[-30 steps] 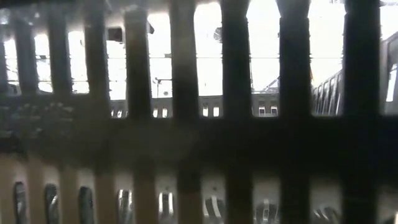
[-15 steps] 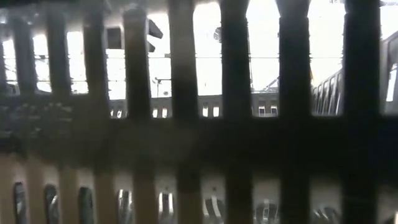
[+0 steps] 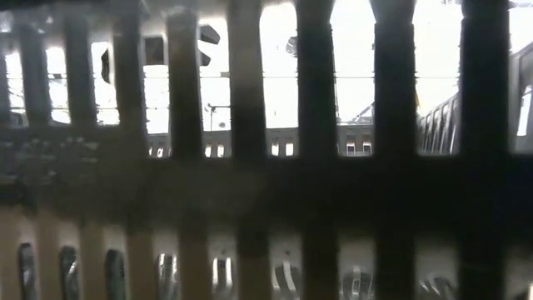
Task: Stack baskets on shelf by color
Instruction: Put the right black bin on the shelf
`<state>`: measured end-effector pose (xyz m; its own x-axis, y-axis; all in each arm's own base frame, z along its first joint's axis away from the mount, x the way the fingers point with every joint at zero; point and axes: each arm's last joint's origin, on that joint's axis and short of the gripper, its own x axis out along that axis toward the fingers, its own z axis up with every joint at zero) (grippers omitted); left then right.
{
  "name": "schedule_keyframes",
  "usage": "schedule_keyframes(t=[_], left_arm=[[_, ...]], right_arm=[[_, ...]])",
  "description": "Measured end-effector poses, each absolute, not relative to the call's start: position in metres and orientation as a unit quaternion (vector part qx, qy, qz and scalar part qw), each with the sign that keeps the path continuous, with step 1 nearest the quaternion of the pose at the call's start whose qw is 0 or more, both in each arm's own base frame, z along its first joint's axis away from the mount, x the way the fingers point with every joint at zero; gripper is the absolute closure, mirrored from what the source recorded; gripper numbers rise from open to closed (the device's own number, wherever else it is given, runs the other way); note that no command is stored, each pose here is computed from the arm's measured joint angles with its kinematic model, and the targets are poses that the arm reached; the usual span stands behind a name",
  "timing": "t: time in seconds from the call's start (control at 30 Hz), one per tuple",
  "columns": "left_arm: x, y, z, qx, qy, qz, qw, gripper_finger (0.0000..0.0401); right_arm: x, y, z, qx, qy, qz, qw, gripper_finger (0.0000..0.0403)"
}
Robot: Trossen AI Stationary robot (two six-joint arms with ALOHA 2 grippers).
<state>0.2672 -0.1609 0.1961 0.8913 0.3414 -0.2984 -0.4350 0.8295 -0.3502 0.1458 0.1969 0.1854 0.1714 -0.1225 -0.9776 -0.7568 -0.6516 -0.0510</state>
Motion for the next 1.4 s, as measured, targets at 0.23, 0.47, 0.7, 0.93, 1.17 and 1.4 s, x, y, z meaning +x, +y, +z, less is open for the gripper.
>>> schedule_keyframes(t=[0.23, 0.47, 0.7, 0.93, 1.17, 1.4], left_arm=[[0.267, -0.162, 0.198, -0.195, 0.108, 0.203, 0.954, 0.0254], [0.268, -0.16, 0.198, -0.168, 0.113, 0.203, 0.958, 0.0254], [0.261, -0.151, 0.221, -0.096, 0.114, 0.193, 0.97, 0.0254], [0.252, -0.138, 0.249, -0.034, 0.098, 0.187, 0.977, 0.0254], [0.25, -0.139, 0.248, -0.022, 0.109, 0.177, 0.978, 0.0254], [0.246, -0.14, 0.239, -0.025, 0.145, 0.172, 0.974, 0.0254]], right_arm=[[0.149, 0.198, 0.174, -0.737, 0.305, 0.536, 0.277, 0.0231], [0.156, 0.186, 0.166, -0.705, 0.363, 0.502, 0.346, 0.0381], [0.161, 0.156, 0.202, -0.685, 0.378, 0.451, 0.429, 0.0399], [0.209, 0.1, 0.229, -0.625, 0.376, 0.335, 0.596, 0.04], [0.273, 0.06, 0.186, -0.596, 0.394, 0.316, 0.624, 0.0401], [0.322, 0.043, 0.157, -0.646, 0.377, 0.337, 0.572, 0.0402]])
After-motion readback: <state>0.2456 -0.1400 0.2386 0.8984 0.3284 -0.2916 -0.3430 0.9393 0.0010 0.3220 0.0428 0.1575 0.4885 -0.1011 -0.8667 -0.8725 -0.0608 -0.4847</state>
